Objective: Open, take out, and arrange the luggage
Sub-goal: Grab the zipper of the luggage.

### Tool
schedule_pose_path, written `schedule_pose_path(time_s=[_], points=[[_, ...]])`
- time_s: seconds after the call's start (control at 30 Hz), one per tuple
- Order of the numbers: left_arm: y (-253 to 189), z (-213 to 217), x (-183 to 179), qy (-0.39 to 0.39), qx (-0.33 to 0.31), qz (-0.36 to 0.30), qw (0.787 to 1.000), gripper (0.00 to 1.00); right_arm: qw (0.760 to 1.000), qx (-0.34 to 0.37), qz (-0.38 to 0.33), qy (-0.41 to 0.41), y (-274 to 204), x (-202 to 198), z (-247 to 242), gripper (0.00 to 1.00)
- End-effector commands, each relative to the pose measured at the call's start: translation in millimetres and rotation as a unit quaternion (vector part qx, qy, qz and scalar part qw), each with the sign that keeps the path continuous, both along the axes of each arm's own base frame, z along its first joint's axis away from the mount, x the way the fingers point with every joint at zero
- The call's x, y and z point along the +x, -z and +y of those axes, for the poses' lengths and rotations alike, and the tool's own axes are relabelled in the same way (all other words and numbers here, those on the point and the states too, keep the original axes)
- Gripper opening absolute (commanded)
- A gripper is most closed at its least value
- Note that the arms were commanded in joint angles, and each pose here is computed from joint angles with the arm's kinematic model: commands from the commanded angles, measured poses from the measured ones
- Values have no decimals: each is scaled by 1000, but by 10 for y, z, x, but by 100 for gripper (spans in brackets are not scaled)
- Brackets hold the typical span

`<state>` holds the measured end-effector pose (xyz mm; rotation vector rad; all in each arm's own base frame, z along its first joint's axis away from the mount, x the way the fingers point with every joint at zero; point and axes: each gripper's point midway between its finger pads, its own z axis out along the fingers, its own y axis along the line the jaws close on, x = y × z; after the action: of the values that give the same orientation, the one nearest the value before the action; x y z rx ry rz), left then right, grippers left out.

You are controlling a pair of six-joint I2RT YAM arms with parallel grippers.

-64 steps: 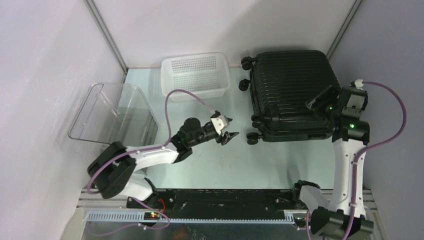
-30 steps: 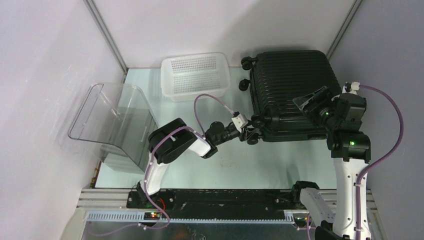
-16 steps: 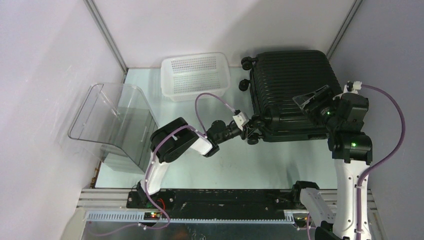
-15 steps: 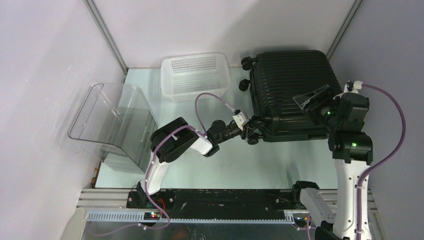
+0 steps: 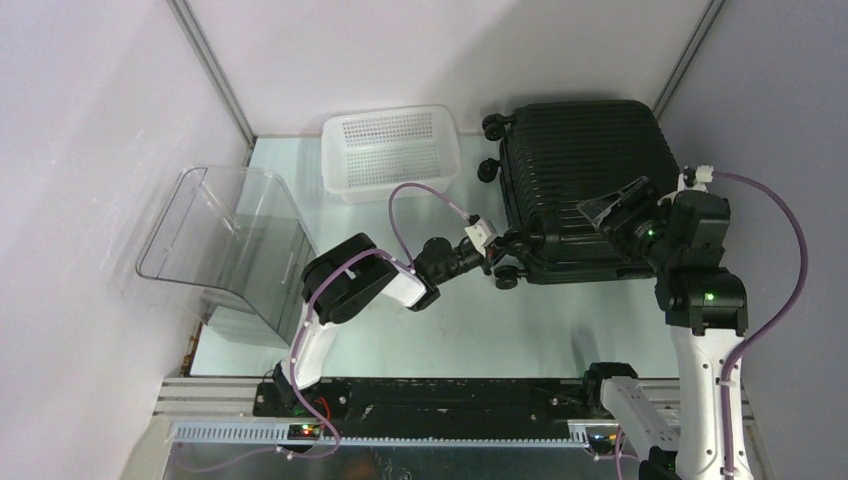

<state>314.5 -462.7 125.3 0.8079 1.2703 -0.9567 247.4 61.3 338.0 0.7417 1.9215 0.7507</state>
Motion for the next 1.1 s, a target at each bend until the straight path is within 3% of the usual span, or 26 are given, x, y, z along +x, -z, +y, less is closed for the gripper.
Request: schedule_pose_path(time_s=[0.0, 0.5, 1.07], points=[[-309, -10, 63, -12, -47, -21, 999, 0, 1000, -9, -6, -2, -76, -106, 66, 65], [-442, 117, -312, -3, -65, 1, 998, 0, 999, 10, 38, -18, 304, 159, 549, 62], [-336, -39, -685, 1, -57, 22, 998, 0, 980, 42, 182, 69, 1076, 371, 760, 62]])
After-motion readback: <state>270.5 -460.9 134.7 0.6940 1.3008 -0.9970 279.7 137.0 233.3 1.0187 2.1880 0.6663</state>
